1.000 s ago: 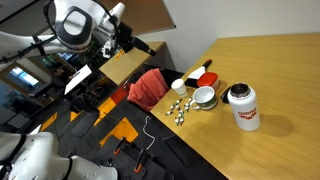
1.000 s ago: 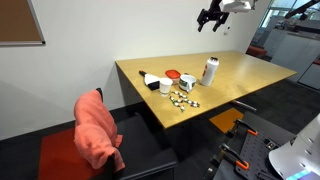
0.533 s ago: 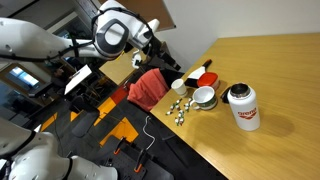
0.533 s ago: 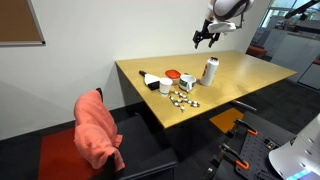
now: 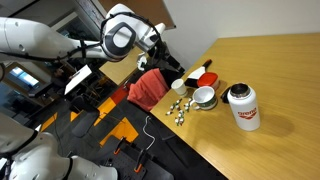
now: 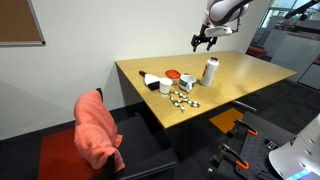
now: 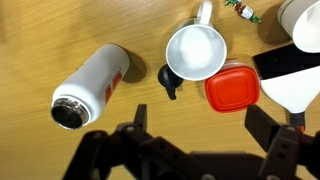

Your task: Put the lid on the white flask

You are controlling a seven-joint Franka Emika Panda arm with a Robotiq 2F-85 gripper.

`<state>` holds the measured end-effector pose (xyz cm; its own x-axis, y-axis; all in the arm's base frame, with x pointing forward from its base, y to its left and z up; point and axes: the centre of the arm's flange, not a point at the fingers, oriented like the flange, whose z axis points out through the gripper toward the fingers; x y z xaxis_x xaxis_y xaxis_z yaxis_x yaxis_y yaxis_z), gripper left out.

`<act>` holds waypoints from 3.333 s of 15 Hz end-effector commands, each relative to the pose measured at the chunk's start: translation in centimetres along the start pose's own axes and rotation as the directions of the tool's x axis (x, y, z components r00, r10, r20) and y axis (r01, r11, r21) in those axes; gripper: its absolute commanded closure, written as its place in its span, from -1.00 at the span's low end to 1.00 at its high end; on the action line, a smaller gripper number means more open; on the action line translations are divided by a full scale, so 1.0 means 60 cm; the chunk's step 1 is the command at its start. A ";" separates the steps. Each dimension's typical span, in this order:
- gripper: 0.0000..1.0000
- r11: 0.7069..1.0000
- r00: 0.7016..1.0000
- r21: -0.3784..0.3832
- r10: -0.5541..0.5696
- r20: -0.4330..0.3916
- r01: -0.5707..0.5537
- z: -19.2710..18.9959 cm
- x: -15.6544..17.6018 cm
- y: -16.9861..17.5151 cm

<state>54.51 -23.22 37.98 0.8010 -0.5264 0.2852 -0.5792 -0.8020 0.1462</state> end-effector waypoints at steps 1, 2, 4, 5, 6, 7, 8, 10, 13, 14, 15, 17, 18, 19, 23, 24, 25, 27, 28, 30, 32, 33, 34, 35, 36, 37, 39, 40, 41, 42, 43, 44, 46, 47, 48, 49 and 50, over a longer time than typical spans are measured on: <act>-1.00 0.998 0.998 0.012 0.061 -0.006 -0.061 0.007 0.067 0.003; -1.00 0.996 0.996 -0.005 0.087 -0.024 -0.088 0.013 0.092 0.012; -1.00 0.996 0.996 -0.014 0.087 -0.024 -0.087 0.029 0.137 0.028; -1.00 0.995 0.995 -0.022 0.093 -0.029 -0.094 0.044 0.158 0.036; -1.00 0.995 0.995 -0.027 0.094 -0.020 -0.094 0.057 0.173 0.040; -1.00 0.995 0.996 -0.031 0.090 -0.006 -0.090 0.076 0.187 0.043; -1.00 0.997 0.997 -0.030 0.075 0.018 -0.075 0.095 0.195 0.044; -1.00 0.999 0.999 -0.031 0.024 0.047 -0.022 0.133 0.199 0.043; -1.00 0.999 0.998 -0.041 -0.026 0.049 0.028 0.191 0.190 0.046; -1.00 0.999 0.999 -0.037 -0.027 0.041 0.028 0.210 0.185 0.049; -1.00 0.999 0.998 -0.029 -0.032 0.044 0.033 0.226 0.182 0.049; -1.00 0.999 0.999 -0.033 -0.009 0.042 0.010 0.249 0.174 0.047; -1.00 0.999 0.998 -0.047 -0.015 0.058 0.017 0.236 0.160 0.048; -1.00 0.999 0.998 -0.047 -0.014 0.059 0.016 0.247 0.159 0.048; -1.00 0.999 0.999 -0.031 -0.022 0.049 0.023 0.258 0.160 0.048; -1.00 0.999 0.999 -0.026 -0.032 0.030 0.033 0.268 0.157 0.048; -1.00 0.999 0.999 -0.014 -0.038 0.024 0.038 0.278 0.155 0.047; -1.00 0.998 0.998 -0.008 -0.061 -0.014 0.061 0.301 0.152 0.047; -1.00 0.998 0.998 -0.004 -0.062 -0.022 0.062 0.314 0.153 0.048; -1.00 0.998 0.997 -0.003 -0.063 -0.038 0.063 0.341 0.150 0.052; -1.00 0.999 0.998 -0.005 -0.051 -0.044 0.051 0.366 0.145 0.055; -1.00 0.999 0.998 -0.004 -0.048 -0.045 0.048 0.378 0.142 0.057; -1.00 0.999 0.998 0.000 -0.045 -0.042 0.046 0.388 0.140 0.057; -1.00 0.999 0.998 0.005 -0.041 -0.037 0.041 0.396 0.138 0.055; -1.00 0.999 0.999 0.013 -0.037 -0.034 0.037 0.401 0.137 0.054; -1.00 0.999 0.999 0.019 -0.035 -0.030 0.035 0.406 0.136 0.051; -1.00 0.999 0.999 0.027 -0.035 -0.020 0.035 0.414 0.136 0.045; -1.00 0.999 0.999 0.028 -0.034 -0.018 0.035 0.417 0.136 0.042; -1.00 0.999 0.999 0.025 -0.033 -0.016 0.034 0.421 0.137 0.039; -1.00 0.999 0.999 0.022 -0.033 -0.016 0.033 0.425 0.137 0.036; -1.00 0.999 0.999 0.018 -0.032 -0.016 0.033 0.429 0.139 0.034; -1.00 0.999 0.999 0.017 -0.034 -0.015 0.034 0.432 0.139 0.032; -1.00 0.999 0.999 0.010 -0.034 -0.013 0.034 0.440 0.141 0.029; -1.00 0.999 0.999 0.007 -0.035 -0.013 0.035 0.445 0.142 0.027; -1.00 0.999 0.999 0.006 -0.037 -0.012 0.037 0.448 0.143 0.025; -1.00 0.999 0.999 0.005 -0.038 -0.011 0.039 0.451 0.143 0.023; -1.00 0.999 0.999 0.004 -0.040 -0.010 0.040 0.454 0.144 0.022</act>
<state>63.67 -36.18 15.12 0.8191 -0.4953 0.2894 -0.5500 -0.8214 0.1511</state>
